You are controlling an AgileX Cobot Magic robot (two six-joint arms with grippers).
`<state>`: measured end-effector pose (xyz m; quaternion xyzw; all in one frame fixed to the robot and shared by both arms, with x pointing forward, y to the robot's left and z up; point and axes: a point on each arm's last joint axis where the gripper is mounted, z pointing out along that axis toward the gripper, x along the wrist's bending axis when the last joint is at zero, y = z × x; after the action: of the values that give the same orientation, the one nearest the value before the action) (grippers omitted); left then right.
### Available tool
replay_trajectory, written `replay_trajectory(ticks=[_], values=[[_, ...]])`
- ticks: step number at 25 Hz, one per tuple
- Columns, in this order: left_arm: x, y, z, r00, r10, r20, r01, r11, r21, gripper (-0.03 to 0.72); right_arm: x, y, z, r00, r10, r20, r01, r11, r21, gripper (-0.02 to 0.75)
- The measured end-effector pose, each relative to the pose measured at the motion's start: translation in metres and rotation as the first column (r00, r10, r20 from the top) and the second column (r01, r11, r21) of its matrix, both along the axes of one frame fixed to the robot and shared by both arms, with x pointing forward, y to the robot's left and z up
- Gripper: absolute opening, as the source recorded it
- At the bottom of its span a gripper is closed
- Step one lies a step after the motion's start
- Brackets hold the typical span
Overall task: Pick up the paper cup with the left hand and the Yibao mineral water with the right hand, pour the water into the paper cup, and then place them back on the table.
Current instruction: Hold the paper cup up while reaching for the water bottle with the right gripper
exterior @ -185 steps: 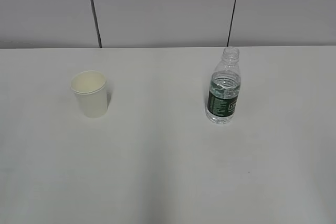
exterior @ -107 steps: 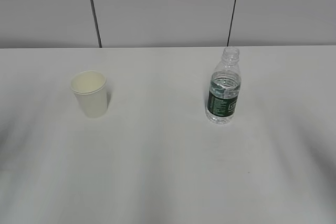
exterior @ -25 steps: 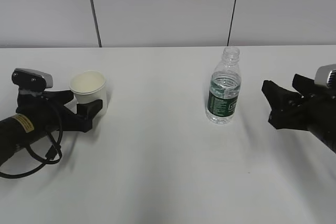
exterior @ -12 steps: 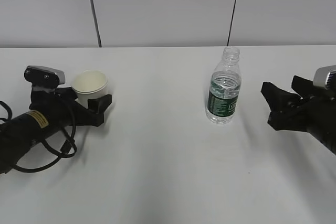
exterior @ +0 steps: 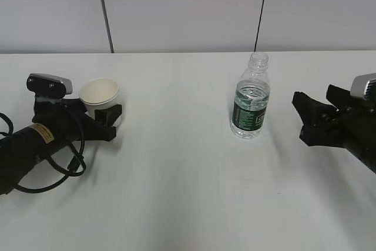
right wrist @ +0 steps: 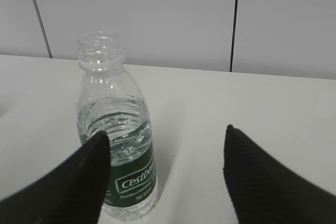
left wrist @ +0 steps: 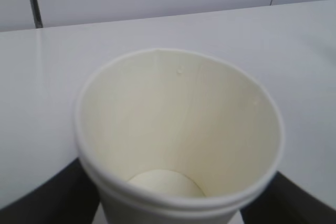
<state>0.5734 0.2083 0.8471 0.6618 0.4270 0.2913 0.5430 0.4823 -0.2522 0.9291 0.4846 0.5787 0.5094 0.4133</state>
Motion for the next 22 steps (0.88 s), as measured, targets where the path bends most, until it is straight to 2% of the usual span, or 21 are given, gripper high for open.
replay_trajectory(ticks=[10, 12, 17, 19, 20, 22], values=[[-0.001, -0.001, 0.000, 1.000, -0.014, 0.001, 0.014, 1.000, 0.003, 0.458, 0.002, 0.002, -0.020, 0.997, 0.013, -0.077, -0.014, 1.000, -0.008, 0.498], [-0.001, -0.001, 0.000, 1.000, -0.019, 0.002, 0.019, 1.000, 0.004, 0.456, 0.005, 0.007, -0.024, 0.994, 0.065, -0.089, -0.065, 0.998, -0.003, 0.515], [-0.001, -0.002, 0.000, 1.000, -0.022, 0.003, 0.022, 1.000, 0.004, 0.454, 0.019, 0.014, -0.037, 0.986, 0.106, -0.125, -0.101, 0.994, 0.046, 0.647], [-0.001, -0.002, 0.000, 1.000, -0.025, 0.003, 0.025, 1.000, 0.005, 0.454, 0.019, 0.014, -0.037, 0.986, 0.106, -0.125, -0.101, 0.994, 0.046, 0.647], [-0.001, -0.002, 0.000, 1.000, -0.026, 0.003, 0.026, 1.000, 0.005, 0.454, 0.027, 0.016, -0.050, 0.981, 0.112, -0.159, -0.104, 0.993, 0.055, 0.666], [-0.001, -0.002, 0.000, 1.000, -0.026, 0.003, 0.026, 1.000, 0.005, 0.454, 0.033, 0.018, -0.055, 0.979, 0.121, -0.163, -0.113, 0.992, 0.054, 0.669]])
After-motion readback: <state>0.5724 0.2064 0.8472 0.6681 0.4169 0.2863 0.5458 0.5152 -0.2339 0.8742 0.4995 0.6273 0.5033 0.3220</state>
